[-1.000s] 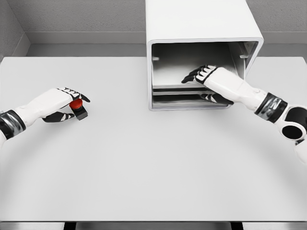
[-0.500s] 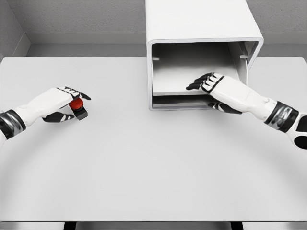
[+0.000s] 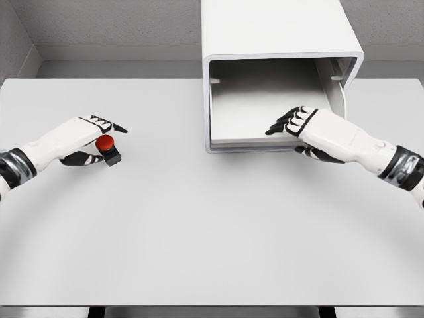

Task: Slide open multi-storey tabletop storage cabinets and put open load switch and slide close multi-storey tabletop storage cabinets

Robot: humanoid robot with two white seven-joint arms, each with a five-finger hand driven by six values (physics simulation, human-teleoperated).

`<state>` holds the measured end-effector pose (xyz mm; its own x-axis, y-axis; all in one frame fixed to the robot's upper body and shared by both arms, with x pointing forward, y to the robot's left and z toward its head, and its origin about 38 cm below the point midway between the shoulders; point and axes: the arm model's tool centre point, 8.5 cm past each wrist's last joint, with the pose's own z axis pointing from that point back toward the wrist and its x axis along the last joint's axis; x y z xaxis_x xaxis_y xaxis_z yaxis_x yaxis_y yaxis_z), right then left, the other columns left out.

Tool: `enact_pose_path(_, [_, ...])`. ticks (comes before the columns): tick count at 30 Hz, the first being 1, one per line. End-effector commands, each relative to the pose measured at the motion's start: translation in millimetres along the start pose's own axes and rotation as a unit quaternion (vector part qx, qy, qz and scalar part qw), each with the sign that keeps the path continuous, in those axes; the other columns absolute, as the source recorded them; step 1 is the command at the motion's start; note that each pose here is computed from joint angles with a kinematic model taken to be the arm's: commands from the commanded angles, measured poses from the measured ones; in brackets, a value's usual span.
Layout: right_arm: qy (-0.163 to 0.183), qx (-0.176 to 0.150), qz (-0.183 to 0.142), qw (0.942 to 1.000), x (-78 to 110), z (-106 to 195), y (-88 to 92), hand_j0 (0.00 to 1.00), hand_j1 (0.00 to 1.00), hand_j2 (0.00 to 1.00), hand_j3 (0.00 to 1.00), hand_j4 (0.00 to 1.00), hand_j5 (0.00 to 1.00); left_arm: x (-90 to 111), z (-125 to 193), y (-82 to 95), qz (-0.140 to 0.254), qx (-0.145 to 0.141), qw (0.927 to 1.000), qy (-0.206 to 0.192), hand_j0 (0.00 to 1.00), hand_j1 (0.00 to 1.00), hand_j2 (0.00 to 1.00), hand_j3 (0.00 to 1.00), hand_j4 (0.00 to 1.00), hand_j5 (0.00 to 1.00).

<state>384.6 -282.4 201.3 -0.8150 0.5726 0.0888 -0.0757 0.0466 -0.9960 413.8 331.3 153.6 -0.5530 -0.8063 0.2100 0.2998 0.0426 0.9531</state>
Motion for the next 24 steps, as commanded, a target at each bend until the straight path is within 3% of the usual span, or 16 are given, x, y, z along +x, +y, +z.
enact_pose_path(1, [-0.002,-0.002,0.003,1.0000,1.0,1.1,-4.0,0.76,0.76,0.76,0.76,0.76,0.76,0.9,-1.1,-0.7,0.004,0.001,1.0000,-0.002,0.81,0.81,0.81,0.81,0.81,0.81])
enact_pose_path(7, [-0.012,0.000,0.007,0.9999,8.8,2.7,-5.6,0.76,0.76,0.76,0.76,0.76,0.76,5.9,-6.0,-3.6,0.007,0.001,0.9999,-0.008,0.79,0.79,0.79,0.79,0.79,0.79])
enact_pose_path(12, [-0.005,-0.004,0.013,0.9999,11.6,15.2,-10.3,0.76,0.76,0.76,0.76,0.76,0.76,5.8,-5.9,-3.6,0.006,0.000,0.9999,-0.008,0.68,0.68,0.68,0.68,0.68,0.68])
enact_pose_path(20, [0.017,-0.046,0.018,0.9986,4.6,32.0,-36.5,0.76,0.76,0.76,0.76,0.76,0.76,2.5,-2.6,-2.8,0.004,-0.001,1.0000,-0.004,0.68,0.68,0.68,0.68,0.68,0.68])
enact_pose_path(24, [0.034,-0.073,0.021,0.9965,-2.9,43.1,-52.6,0.62,0.62,0.62,0.62,0.62,0.62,1.8,-2.4,-2.2,0.005,-0.001,1.0000,-0.003,0.66,0.66,0.66,0.66,0.66,0.66])
